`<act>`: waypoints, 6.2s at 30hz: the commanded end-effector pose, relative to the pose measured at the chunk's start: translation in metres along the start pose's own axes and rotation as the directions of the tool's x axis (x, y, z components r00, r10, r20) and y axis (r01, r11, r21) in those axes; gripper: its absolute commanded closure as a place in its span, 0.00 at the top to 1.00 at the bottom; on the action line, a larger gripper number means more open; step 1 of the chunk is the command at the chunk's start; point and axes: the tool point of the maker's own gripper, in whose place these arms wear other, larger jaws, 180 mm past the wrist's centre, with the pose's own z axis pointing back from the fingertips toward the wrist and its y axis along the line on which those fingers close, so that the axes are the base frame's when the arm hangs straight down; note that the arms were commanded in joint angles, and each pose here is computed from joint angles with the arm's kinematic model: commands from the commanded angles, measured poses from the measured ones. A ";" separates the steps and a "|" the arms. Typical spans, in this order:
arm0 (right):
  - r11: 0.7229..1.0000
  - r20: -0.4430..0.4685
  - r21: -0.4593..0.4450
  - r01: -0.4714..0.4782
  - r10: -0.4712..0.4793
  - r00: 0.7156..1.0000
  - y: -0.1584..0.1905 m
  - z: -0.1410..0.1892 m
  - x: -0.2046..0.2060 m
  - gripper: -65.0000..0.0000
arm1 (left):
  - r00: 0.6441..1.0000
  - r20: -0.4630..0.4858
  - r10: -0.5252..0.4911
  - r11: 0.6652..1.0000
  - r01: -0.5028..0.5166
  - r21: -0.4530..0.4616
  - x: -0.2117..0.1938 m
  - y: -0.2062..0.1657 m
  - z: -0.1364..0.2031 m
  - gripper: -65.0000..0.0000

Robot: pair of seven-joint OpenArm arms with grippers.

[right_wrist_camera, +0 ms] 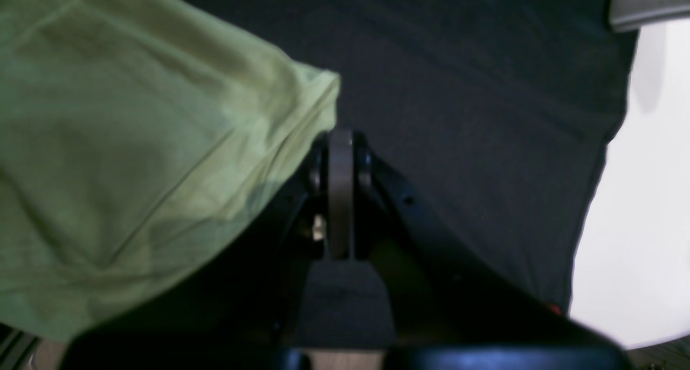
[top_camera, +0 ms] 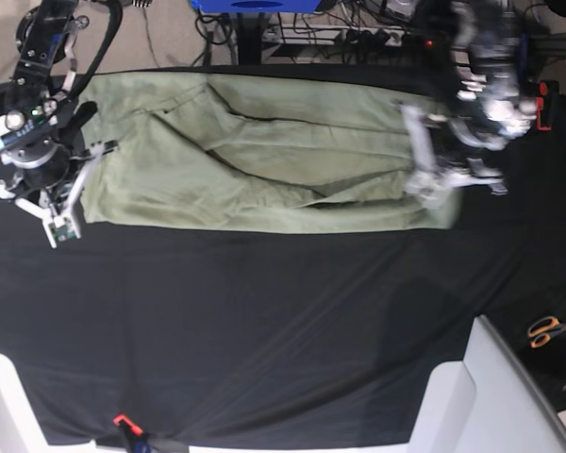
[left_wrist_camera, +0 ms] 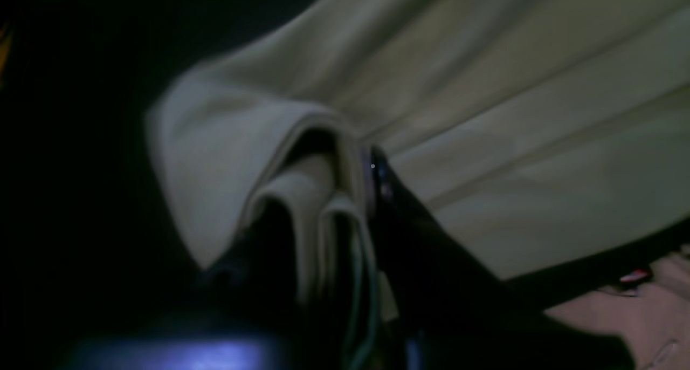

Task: Fold the T-shirt properly
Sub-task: 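Grasp the shirt's end with the left gripper and fold it inward, then grasp the folded fabric with the right gripper and tuck it inward, then press the bunched fabric with the right gripper and lift away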

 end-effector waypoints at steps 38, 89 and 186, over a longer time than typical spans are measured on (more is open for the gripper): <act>1.000 0.020 -0.013 -0.006 0.006 1.000 -0.004 0.003 0.004 0.00 | 0.981 0.150 0.121 0.968 -0.083 -0.236 0.105 -0.138 -0.043 0.39; 0.713 0.158 0.695 -0.093 -0.025 0.987 0.231 -0.007 0.094 0.67 | 0.840 -0.024 0.542 0.803 -0.508 0.312 -0.150 0.089 0.081 0.00; 0.823 0.193 0.561 -0.089 -0.026 0.981 0.290 0.048 0.017 0.65 | 0.870 -0.079 0.487 0.866 -0.469 0.173 -0.132 0.060 0.040 0.00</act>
